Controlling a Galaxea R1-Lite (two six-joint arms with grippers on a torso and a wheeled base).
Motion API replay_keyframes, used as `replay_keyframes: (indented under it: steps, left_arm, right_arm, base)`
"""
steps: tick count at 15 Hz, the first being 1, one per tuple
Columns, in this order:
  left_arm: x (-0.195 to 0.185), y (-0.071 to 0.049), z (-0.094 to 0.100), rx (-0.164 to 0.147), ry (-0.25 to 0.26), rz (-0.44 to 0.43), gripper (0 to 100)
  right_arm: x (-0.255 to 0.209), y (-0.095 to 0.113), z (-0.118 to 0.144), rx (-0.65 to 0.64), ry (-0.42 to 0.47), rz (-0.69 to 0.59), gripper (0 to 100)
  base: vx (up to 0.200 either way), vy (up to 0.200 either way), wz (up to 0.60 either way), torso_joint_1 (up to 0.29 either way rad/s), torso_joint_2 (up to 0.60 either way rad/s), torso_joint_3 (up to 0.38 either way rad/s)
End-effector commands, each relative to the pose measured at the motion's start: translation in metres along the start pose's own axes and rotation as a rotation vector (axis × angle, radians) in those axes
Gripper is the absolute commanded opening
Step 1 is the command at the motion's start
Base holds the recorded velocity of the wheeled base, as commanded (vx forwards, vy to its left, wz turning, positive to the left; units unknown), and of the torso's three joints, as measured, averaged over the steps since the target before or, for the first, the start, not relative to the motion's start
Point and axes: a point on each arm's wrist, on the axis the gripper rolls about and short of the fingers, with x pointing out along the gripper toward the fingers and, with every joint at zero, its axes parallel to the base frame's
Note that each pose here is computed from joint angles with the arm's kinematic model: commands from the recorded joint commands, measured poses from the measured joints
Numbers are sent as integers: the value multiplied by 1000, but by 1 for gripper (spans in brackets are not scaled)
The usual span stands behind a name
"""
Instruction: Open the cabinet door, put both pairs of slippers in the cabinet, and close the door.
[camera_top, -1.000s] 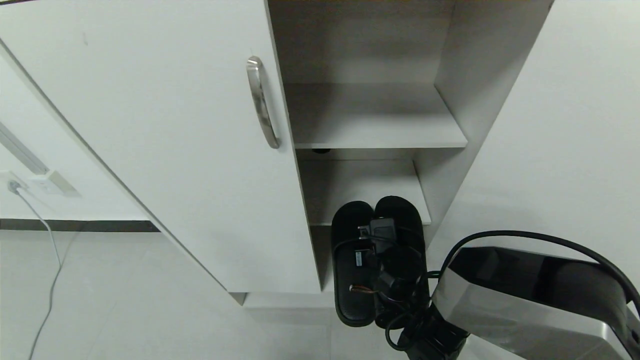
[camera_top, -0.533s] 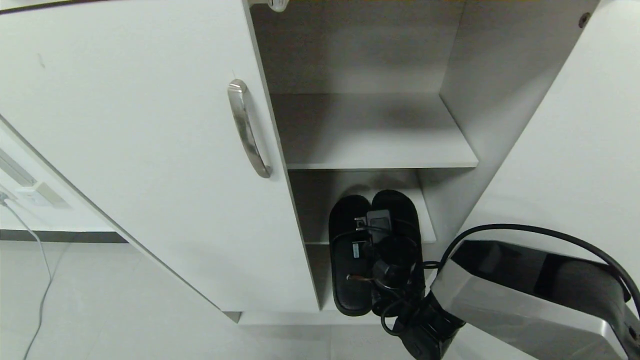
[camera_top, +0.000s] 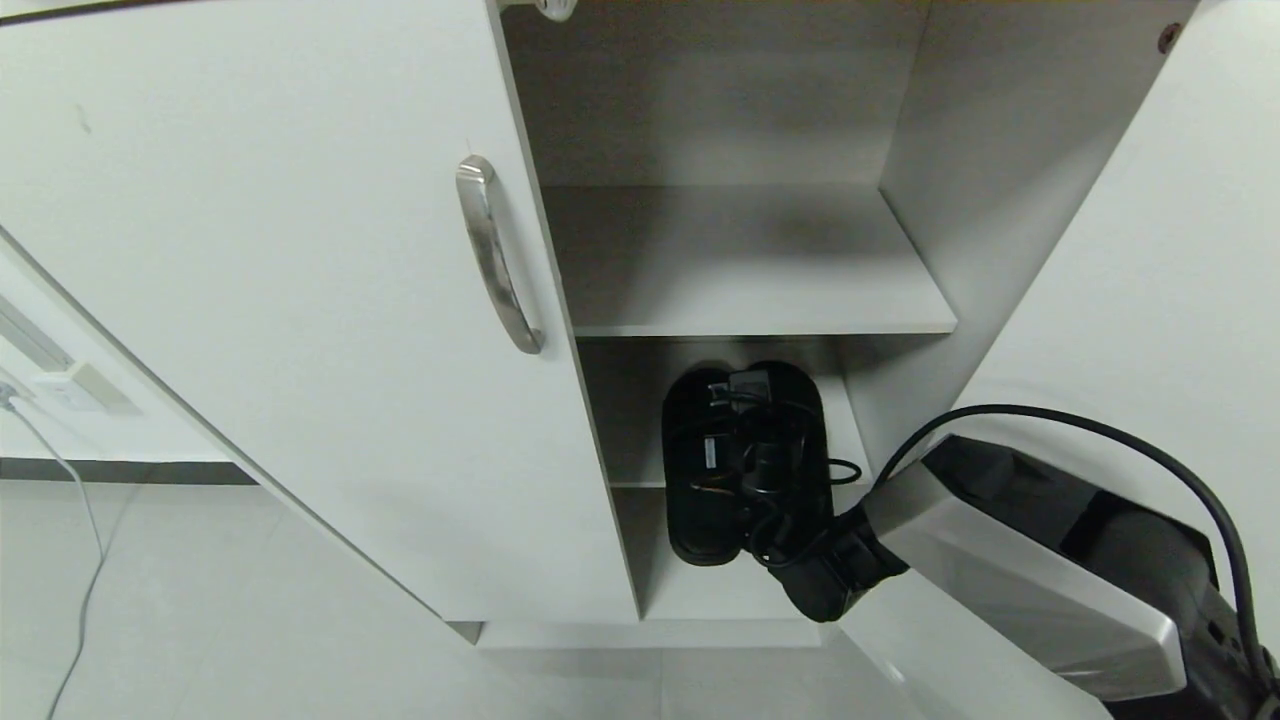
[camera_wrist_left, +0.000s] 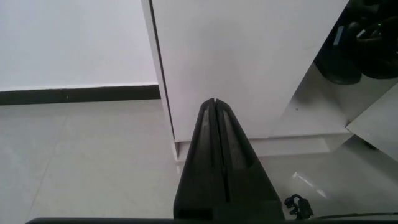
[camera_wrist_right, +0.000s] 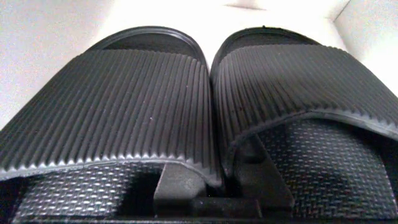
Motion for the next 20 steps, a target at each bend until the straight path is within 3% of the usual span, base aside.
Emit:
replay_keyframes:
  steps: [1,4,12,13,20]
  left_arm:
    - [0,0,0,0,1,0,0]
    - [0,0,0,-1,1,0,0]
    - [0,0,0,-1,1,0,0]
    - [0,0,0,-1,1,0,0]
    - [0,0,0,-6,1,0,0]
  right_arm:
    - [24,-3,8,21,-22,-35,0]
    - [44,-6,22,33,-38,-62,0]
    - [61,-14,19,26,-34,-91,0]
    - [62,-14,19,28,-36,-92,100]
    - [29,-17,31,3,-2,-58,100]
  base:
    - [0,0,0,0,0,0]
    - [0,0,0,0,0,0]
    - [0,0,0,0,0,0]
    - [0,0,0,0,0,0]
    - [0,0,0,0,0,0]
